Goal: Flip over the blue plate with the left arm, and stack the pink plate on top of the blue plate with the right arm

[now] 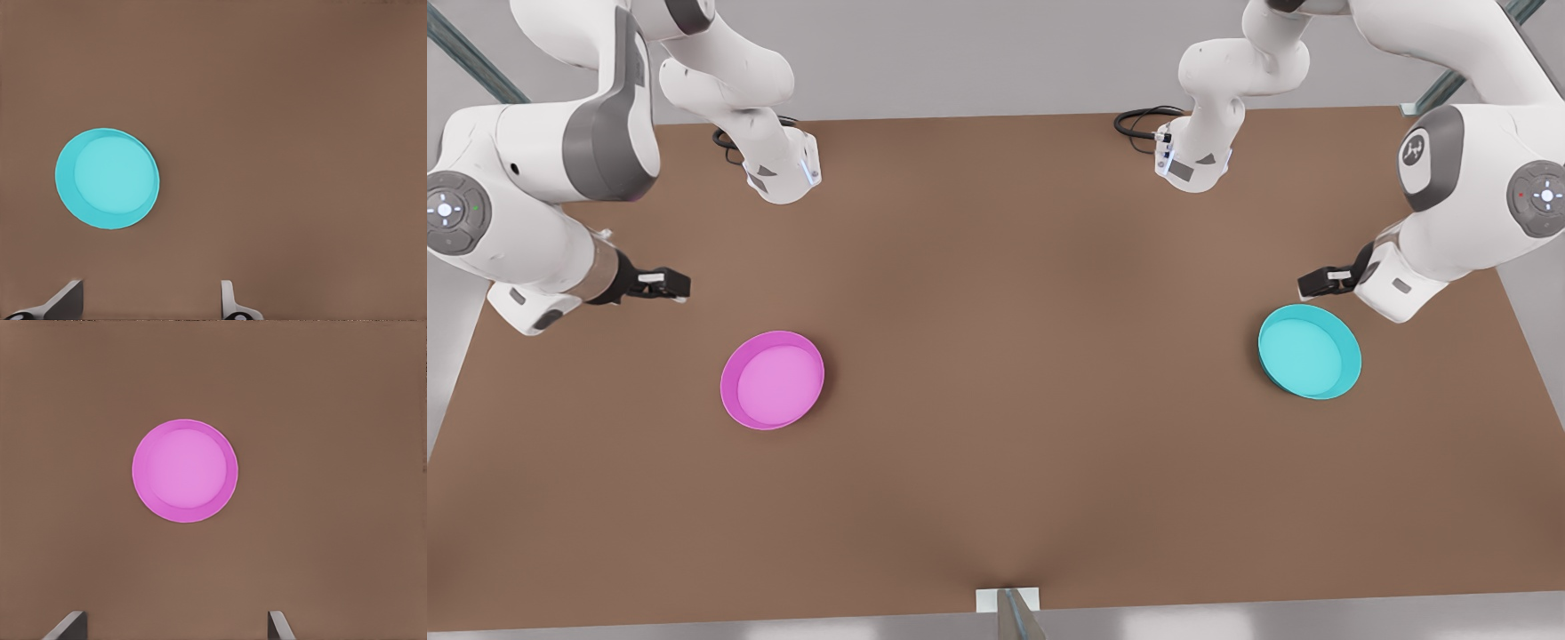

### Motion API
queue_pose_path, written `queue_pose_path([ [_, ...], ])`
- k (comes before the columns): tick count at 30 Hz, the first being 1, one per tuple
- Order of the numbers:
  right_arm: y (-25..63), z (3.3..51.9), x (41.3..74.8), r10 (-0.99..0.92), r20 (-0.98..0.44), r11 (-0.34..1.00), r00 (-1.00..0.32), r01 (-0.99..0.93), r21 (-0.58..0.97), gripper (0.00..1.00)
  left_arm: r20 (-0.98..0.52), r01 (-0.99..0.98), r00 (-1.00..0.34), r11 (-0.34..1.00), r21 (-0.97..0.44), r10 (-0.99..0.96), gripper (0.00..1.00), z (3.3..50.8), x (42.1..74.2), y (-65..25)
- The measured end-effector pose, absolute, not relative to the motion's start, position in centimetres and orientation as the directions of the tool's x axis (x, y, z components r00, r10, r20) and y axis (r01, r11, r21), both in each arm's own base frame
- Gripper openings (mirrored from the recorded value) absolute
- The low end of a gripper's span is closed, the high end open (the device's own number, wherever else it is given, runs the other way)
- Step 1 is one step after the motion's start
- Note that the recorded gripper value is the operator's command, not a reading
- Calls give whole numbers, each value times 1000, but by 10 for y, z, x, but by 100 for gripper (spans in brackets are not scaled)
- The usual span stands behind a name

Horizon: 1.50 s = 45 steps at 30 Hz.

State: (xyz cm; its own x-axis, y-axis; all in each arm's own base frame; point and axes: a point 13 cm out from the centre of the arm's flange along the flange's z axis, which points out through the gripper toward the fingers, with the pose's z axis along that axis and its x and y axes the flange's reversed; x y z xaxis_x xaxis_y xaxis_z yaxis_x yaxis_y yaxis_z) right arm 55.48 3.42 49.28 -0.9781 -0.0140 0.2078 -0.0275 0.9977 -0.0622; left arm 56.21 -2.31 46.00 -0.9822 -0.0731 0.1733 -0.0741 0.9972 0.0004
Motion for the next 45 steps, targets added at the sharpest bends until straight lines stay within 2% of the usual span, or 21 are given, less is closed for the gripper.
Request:
queue_pose_path([
  [2, 34, 493, 557, -11, 200, 998, -980, -24, -63, 100, 183, -93, -979, 996, 5, -93, 100, 456, 560, -18],
  [3, 34, 493, 558, -10, 197, 998, -980, -23, -63, 100, 230, -111, -967, 994, 13, -111, 100, 434, 553, -10],
  [5, 34, 492, 559, -8, 194, 998, -981, -20, -63, 100, 323, -203, -925, 979, 21, -198, 100, 378, 550, 35],
  [7, 34, 491, 560, -4, 193, 998, -981, -17, -64, 100, 396, -361, -856, 933, 2, -332, 100, 304, 533, 119],
  [9, 33, 491, 561, -1, 193, 998, -981, -14, -64, 100, 443, -464, -808, 883, -68, -390, 100, 238, 521, 168],
  [11, 33, 491, 561, 1, 192, 998, -981, -11, -65, 100, 456, -515, -793, 845, -147, -404, 100, 184, 509, 191],
  [13, 34, 490, 561, 4, 193, 998, -981, -9, -65, 100, 416, -519, -815, 827, -215, -404, 100, 154, 512, 211],
  [16, 33, 481, 564, 8, 212, 998, -977, -6, -66, 100, 329, -470, -865, 841, -267, -379, 100, 137, 522, 234],
  [20, 29, 470, 565, 22, 239, 998, -971, 6, -67, 100, 281, -355, -918, 895, -271, -279, 100, 113, 519, 251],
  [33, 31, 470, 568, 21, 245, 998, -969, 4, -69, 100, 246, -105, -969, 945, -311, -27, 100, 57, 491, 278],
  [34, 31, 470, 568, 20, 245, 998, -969, 3, -69, 100, 241, -90, -970, 945, -314, -13, 69, 57, 491, 278],
  [35, 31, 470, 567, 20, 245, 998, -969, 3, -69, 100, 236, -77, -972, 945, -318, 0, 66, 58, 492, 277],
  [39, 30, 466, 567, 21, 253, 998, -967, 4, -68, 100, 217, -42, -975, 941, -335, 34, 66, 64, 497, 272],
  [40, 30, 465, 567, 21, 256, 998, -966, 4, -68, 100, 214, -35, -976, 941, -338, 41, 59, 64, 498, 270],
  [45, 30, 463, 568, 19, 260, 998, -965, 1, -69, 100, 205, -13, -977, 939, -344, 62, 59, 62, 500, 269],
])
